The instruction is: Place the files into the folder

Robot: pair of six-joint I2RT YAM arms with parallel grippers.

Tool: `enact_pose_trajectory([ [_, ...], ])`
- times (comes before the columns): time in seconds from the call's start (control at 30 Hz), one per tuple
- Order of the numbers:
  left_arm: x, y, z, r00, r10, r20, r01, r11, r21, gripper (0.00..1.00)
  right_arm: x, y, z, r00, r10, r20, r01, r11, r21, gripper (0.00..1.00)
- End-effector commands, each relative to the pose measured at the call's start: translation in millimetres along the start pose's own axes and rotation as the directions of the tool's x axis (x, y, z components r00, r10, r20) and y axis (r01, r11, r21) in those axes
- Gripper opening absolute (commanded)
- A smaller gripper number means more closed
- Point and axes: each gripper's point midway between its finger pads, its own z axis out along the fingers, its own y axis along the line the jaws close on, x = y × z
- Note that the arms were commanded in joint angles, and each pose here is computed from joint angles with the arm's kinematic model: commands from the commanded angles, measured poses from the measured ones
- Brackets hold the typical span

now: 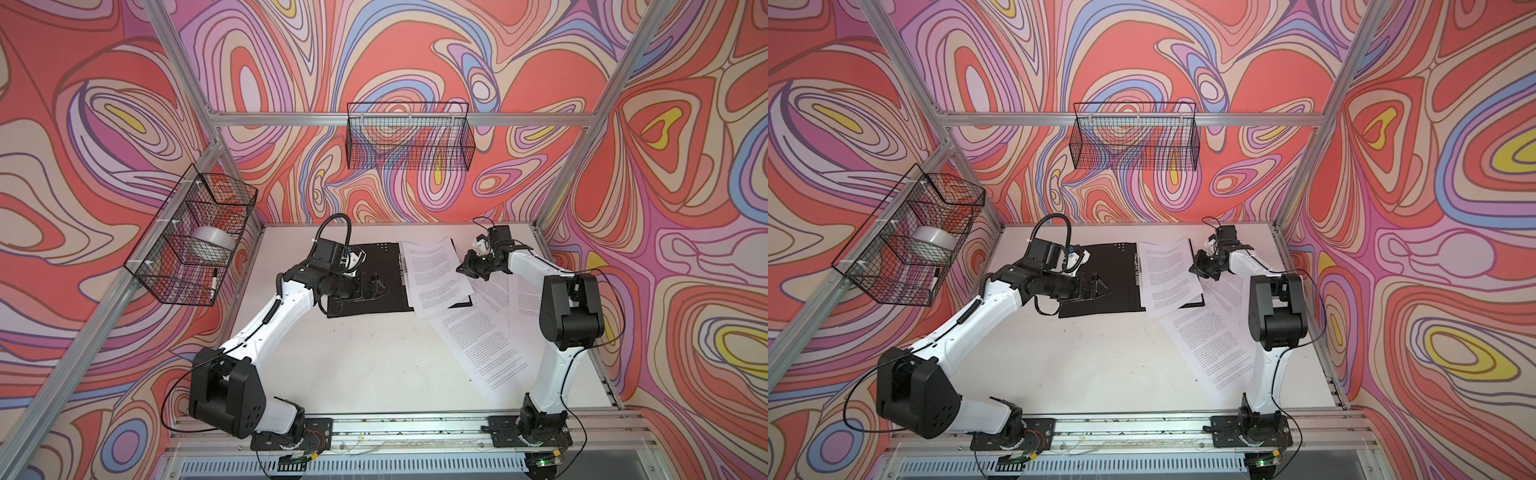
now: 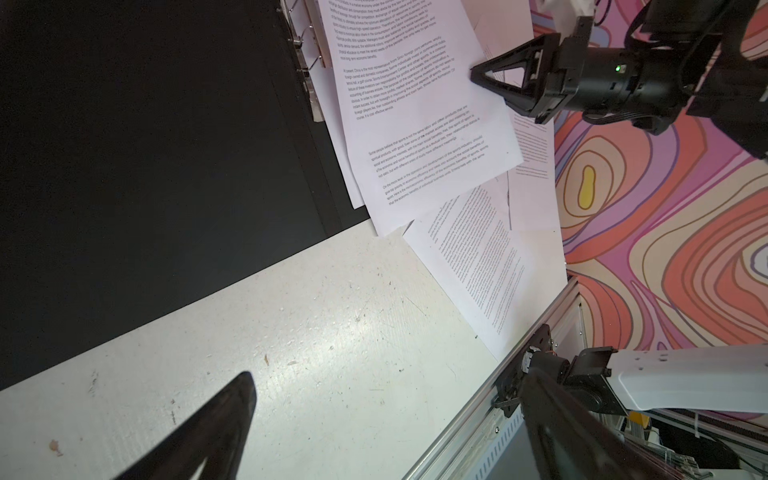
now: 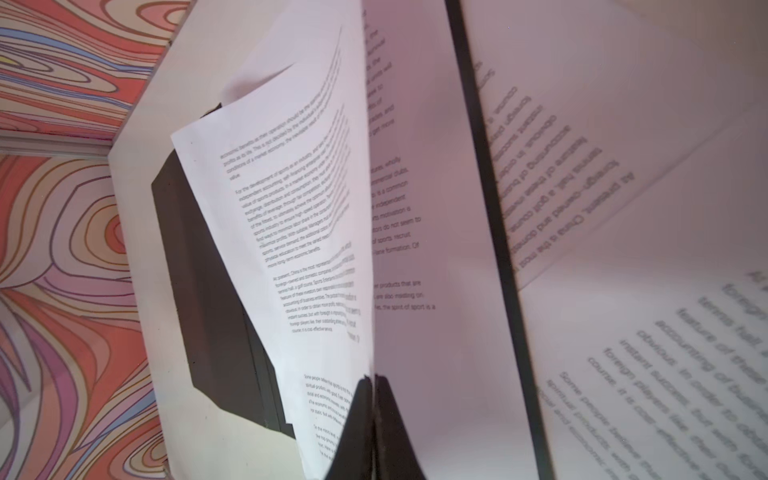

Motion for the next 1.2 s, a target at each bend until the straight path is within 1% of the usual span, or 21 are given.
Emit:
enact_pose_trajectory([
  [0.0, -1.0, -2.9, -0.4, 1.000, 0.006, 0.008, -0.007, 0.999, 0.033, 1.00, -25.8, 9.4, -8.3, 0.995, -0.058, 0.080, 0.056, 0.998, 0.021, 0.00],
  [0.07, -0.6, -3.7, -0.1, 1.000, 0.002, 0.006, -0.002, 0.999, 0.041, 1.00, -27.7, 9.1, -3.6, 0.996, -0.053, 0.067, 0.052, 0.999, 0.015, 0.00],
  [0.13, -0.1, -5.0, 1.1, 1.000, -0.002, 0.003, 0.002, 0.999, 0.052, 1.00, -28.9, 5.9, -2.5, 0.997, -0.045, 0.067, 0.043, 0.998, 0.034, 0.00],
  [0.2, 0.0, -7.3, 1.9, 1.000, -0.006, -0.001, 0.006, 0.998, 0.068, 1.00, -29.8, 8.7, -0.9, 0.996, -0.043, 0.076, 0.042, 0.999, 0.011, 0.00],
  [0.4, 0.5, -8.1, 1.8, 1.000, -0.008, 0.000, 0.008, 0.997, 0.076, 1.00, -28.2, 11.3, 2.7, 0.997, -0.045, 0.057, 0.046, 0.999, -0.013, 0.00],
  [0.6, 1.0, -9.6, 3.4, 1.000, -0.013, -0.008, 0.014, 0.996, 0.091, 1.00, -25.4, 13.5, 4.4, 0.996, -0.084, 0.036, 0.085, 0.996, -0.020, 0.00],
  [1.0, 1.7, -10.2, 4.8, 1.000, -0.017, -0.012, 0.018, 0.995, 0.098, 1.00, -16.8, 17.4, 10.1, 0.992, -0.127, -0.007, 0.126, 0.991, -0.042, 0.00],
  [1.17, 1.9, -9.3, 5.9, 1.000, -0.019, -0.014, 0.021, 0.995, 0.097, 1.00, -14.0, 17.9, 12.7, 0.989, -0.145, -0.017, 0.145, 0.989, -0.033, 0.00],
])
